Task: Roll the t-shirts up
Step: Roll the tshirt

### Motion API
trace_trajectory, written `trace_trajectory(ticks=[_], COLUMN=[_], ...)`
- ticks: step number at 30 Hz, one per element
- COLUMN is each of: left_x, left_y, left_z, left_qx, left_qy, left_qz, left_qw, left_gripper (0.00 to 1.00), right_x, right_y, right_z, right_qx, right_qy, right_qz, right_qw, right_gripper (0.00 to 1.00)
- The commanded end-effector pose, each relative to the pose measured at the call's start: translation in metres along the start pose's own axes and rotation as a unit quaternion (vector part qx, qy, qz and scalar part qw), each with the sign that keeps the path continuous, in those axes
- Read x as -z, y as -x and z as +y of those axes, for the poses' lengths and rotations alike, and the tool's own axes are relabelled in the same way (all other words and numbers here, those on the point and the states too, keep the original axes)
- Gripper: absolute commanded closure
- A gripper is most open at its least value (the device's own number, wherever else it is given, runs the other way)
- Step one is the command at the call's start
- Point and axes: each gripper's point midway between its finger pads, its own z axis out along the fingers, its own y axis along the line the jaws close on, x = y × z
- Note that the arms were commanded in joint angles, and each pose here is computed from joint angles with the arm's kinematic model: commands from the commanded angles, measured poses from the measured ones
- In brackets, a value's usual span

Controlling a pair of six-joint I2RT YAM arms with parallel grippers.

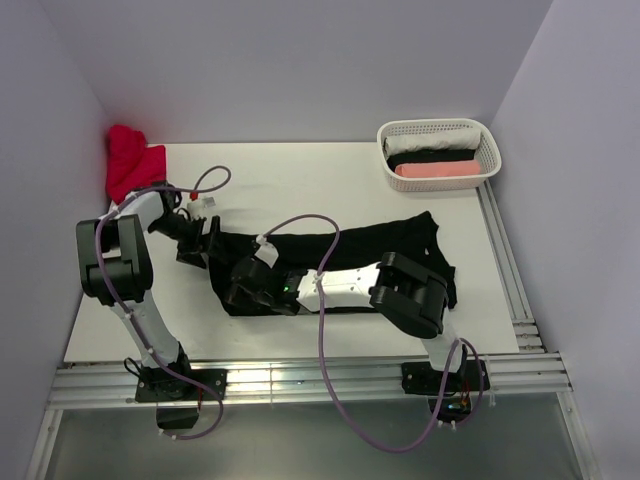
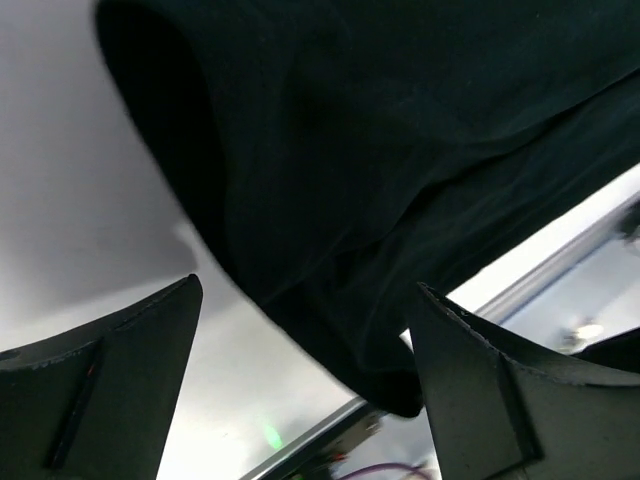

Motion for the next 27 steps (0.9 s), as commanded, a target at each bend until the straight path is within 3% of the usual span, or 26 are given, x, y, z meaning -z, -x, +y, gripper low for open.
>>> trace_trajectory(ticks=[1, 19, 22, 27], left_x=[-0.008, -0.016, -0.020, -0.026], left_y=[0.008, 0.014, 0.018, 0.021], left_z=[-0.010, 0.018, 0.023, 0.026], left_qx=[0.030, 0.155, 0.161, 0.176], left_qy=[-0.042, -0.043, -0.041, -0.047], left_qz=[-0.032, -0.069, -0.072, -0.070], left_qw=[0.998, 0.985, 0.983, 0.981], left_gripper=[0.10, 0.26, 0.31, 0.46], right_x=[-0.005, -0.016, -0.019, -0.019], right_y=[0.003, -0.001, -0.002, -0.003], right_z=[0.011, 0.012, 0.014, 0.013], right_qx=[0.008, 0.019, 0.021, 0.022], right_qy=[0.007, 0.005, 0.004, 0.002], right_qz=[-0.009, 0.000, 0.002, 0.002], right_qw=[1.000, 1.000, 1.000, 1.000], right_gripper=[1.00, 1.00, 1.00, 1.00])
